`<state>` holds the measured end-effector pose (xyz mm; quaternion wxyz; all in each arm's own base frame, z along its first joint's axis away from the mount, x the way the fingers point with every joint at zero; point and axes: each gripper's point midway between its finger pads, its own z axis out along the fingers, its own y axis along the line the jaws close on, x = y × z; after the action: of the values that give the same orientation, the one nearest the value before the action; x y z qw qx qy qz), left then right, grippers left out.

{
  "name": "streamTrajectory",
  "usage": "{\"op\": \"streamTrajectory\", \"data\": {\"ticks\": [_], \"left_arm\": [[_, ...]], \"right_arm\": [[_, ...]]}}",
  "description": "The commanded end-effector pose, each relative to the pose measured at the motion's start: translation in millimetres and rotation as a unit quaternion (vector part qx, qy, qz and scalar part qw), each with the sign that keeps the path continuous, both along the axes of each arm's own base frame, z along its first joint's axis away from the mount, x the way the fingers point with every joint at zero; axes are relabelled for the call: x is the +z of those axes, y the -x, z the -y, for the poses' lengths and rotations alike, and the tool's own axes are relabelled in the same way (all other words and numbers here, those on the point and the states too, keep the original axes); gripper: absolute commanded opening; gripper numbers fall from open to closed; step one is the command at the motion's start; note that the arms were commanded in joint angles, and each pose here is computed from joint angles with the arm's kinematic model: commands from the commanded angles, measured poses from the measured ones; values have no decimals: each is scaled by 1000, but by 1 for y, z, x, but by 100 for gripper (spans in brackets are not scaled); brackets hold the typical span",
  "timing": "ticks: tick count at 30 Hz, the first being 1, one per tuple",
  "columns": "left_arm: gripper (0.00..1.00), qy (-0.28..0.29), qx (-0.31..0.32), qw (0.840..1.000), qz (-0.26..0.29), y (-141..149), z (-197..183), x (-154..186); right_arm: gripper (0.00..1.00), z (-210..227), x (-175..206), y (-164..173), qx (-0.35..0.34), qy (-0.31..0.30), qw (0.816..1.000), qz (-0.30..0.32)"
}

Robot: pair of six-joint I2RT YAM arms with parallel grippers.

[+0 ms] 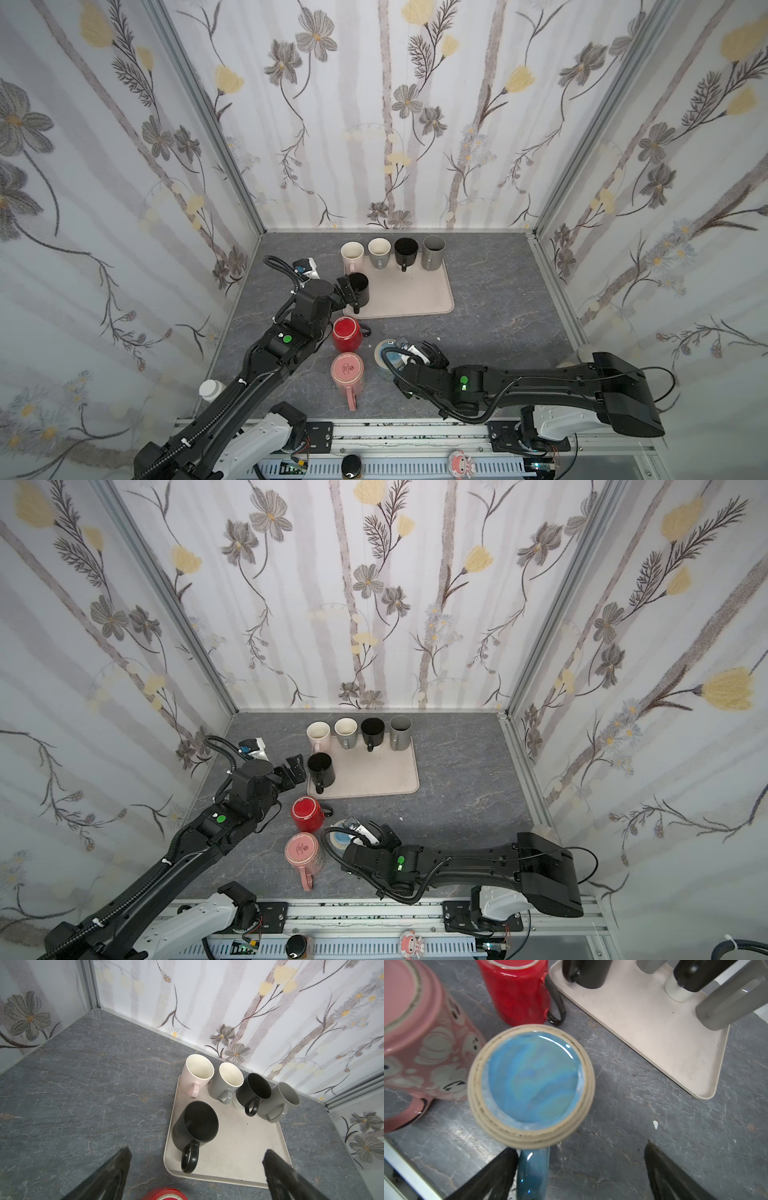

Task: Turn the mug right side up
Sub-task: Rotate the mug at the bottom-center of the table, then pick up the mug from the bottom-center of the table.

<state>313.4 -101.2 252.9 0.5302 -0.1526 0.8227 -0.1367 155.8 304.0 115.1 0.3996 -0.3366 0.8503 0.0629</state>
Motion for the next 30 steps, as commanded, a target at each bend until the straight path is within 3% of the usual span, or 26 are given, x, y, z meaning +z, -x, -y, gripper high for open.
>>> {"op": "streamTrajectory", "data": {"ticks": [1,4,7,12,22,25,30], "left_arm": [[100,11,-3,1000,8,-5,4,2],[100,15,-10,1000,7,-5,7,1],[100,21,-16,1000,7,-5,9,-1],[100,23,-17,1000,5,-5,9,-3],[100,31,-16,999,7,-4,7,-1],[100,31,-17,999,8,-3,7,-2],[100,30,-18,999,8,-3,6,-2]], "right_arm": [[89,0,3,7,30,-48,998,-30],[86,-9,11,20,90,-109,987,-78],[82,-6,13,18,107,-135,979,-111],[74,-5,3,19,124,-95,978,-140],[41,-15,-5,1,129,-33,979,-157],[36,-17,-9,1,137,-19,976,-168],[38,-16,-17,4,138,4,973,-185]]}}
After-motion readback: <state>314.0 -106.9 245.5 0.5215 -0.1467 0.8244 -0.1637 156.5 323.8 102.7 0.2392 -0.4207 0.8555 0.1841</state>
